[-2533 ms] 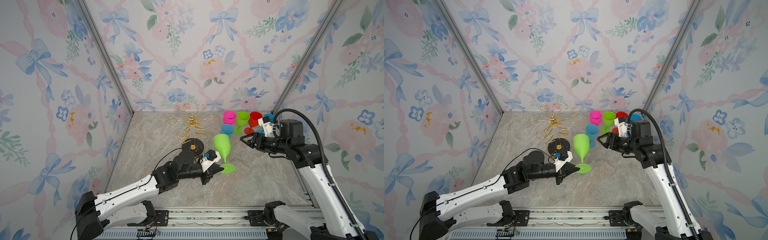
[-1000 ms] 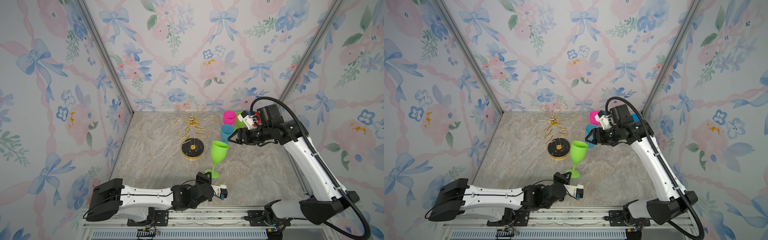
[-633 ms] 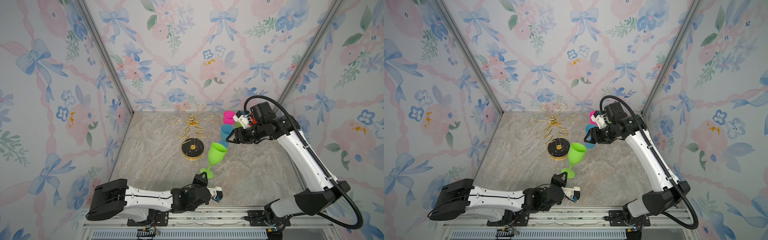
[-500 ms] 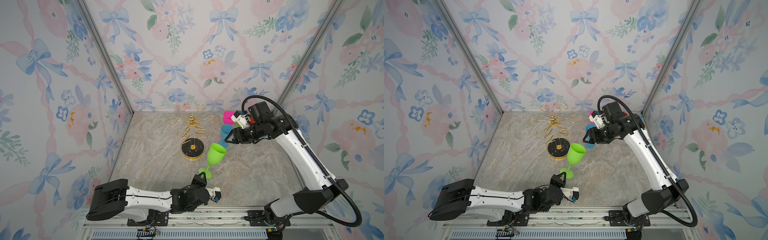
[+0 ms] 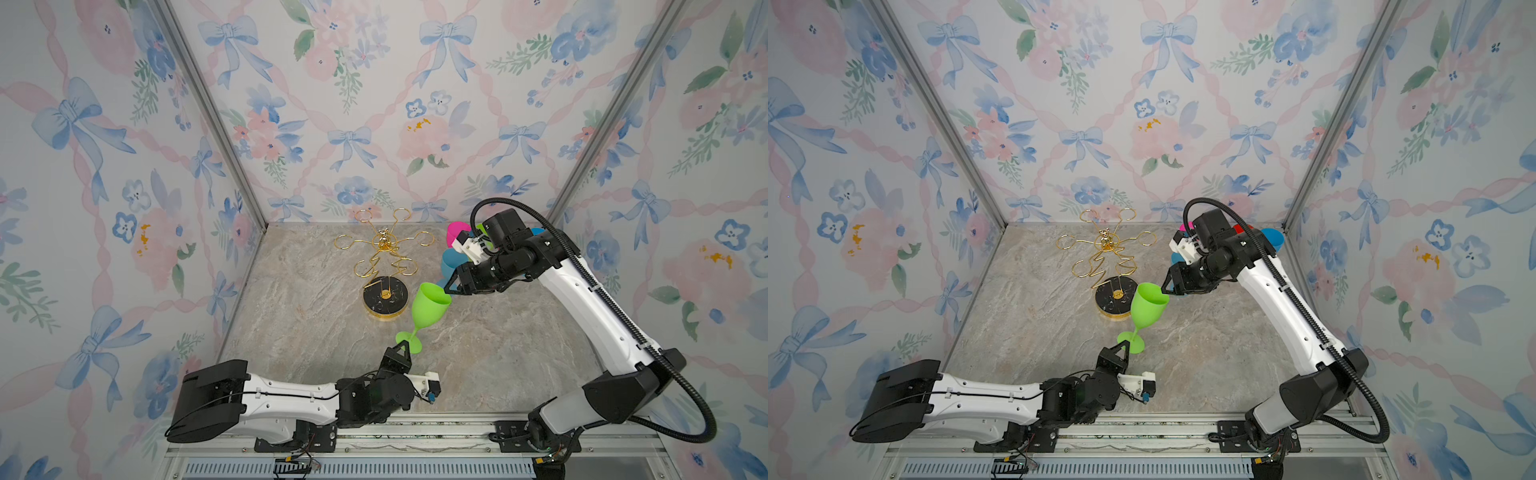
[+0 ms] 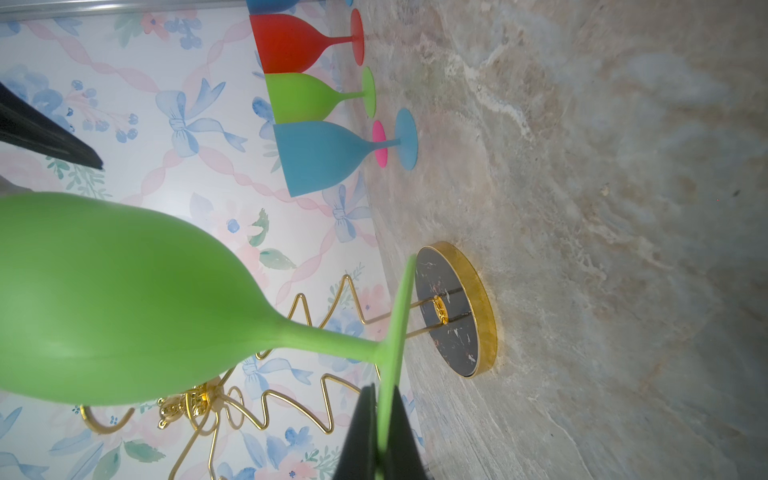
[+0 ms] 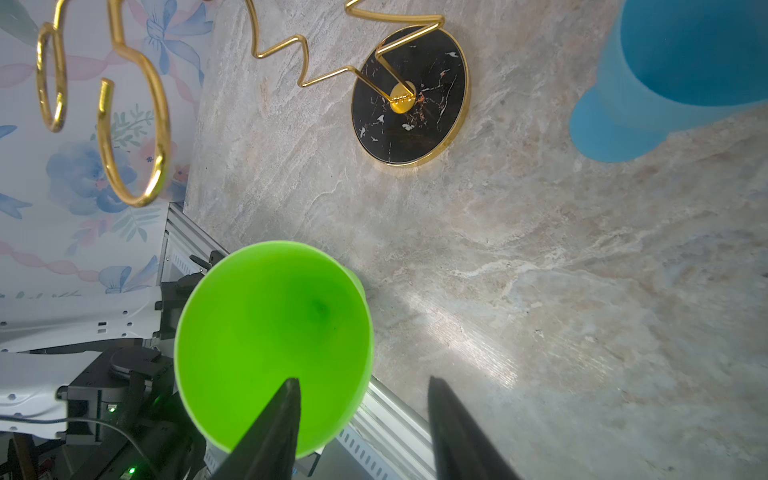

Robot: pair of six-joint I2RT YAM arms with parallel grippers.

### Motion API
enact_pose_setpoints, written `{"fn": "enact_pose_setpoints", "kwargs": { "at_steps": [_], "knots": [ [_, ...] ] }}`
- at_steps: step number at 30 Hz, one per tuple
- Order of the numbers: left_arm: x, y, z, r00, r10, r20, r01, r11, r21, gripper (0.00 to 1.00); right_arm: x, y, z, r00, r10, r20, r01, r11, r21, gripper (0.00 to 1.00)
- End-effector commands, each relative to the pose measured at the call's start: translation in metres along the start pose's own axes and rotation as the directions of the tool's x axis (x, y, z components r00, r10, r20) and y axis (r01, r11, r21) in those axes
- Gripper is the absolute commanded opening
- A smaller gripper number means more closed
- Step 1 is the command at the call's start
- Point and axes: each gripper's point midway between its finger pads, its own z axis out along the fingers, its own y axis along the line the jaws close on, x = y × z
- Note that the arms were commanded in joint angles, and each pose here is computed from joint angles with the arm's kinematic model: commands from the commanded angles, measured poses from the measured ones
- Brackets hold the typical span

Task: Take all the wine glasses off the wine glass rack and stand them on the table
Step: 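Close the right gripper on the green glass bowl held by the left gripper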

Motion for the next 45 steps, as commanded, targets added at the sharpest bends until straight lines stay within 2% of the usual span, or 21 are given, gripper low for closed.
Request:
{"fn": "enact_pose_setpoints", "kwargs": {
  "at_steps": [1, 21, 35, 45],
  "knots": [
    [0.003, 0.001, -0.003, 1.0, 0.006, -0.013, -0.006, 1.0, -0.018, 0.0, 0.006, -0.003, 0.011, 0.999, 0.0, -0.037, 0.0, 1.0, 0.008, 0.51],
    [0.007, 0.005, -0.004, 0.999, 0.039, -0.03, -0.04, 0.999, -0.036, 0.0, 0.013, 0.005, 0.035, 0.992, 0.001, -0.128, -0.006, 0.999, -0.039, 0.34],
    [0.006, 0.004, -0.004, 0.998, 0.054, -0.026, -0.055, 0.998, -0.041, 0.0, 0.015, 0.007, 0.038, 0.99, -0.004, -0.143, -0.002, 0.999, -0.044, 0.14],
    [0.003, 0.005, -0.003, 0.998, 0.065, -0.026, -0.066, 0.997, -0.041, 0.01, 0.016, 0.011, 0.036, 0.99, -0.01, -0.138, 0.002, 0.999, -0.054, 0.04]
  ]
}}
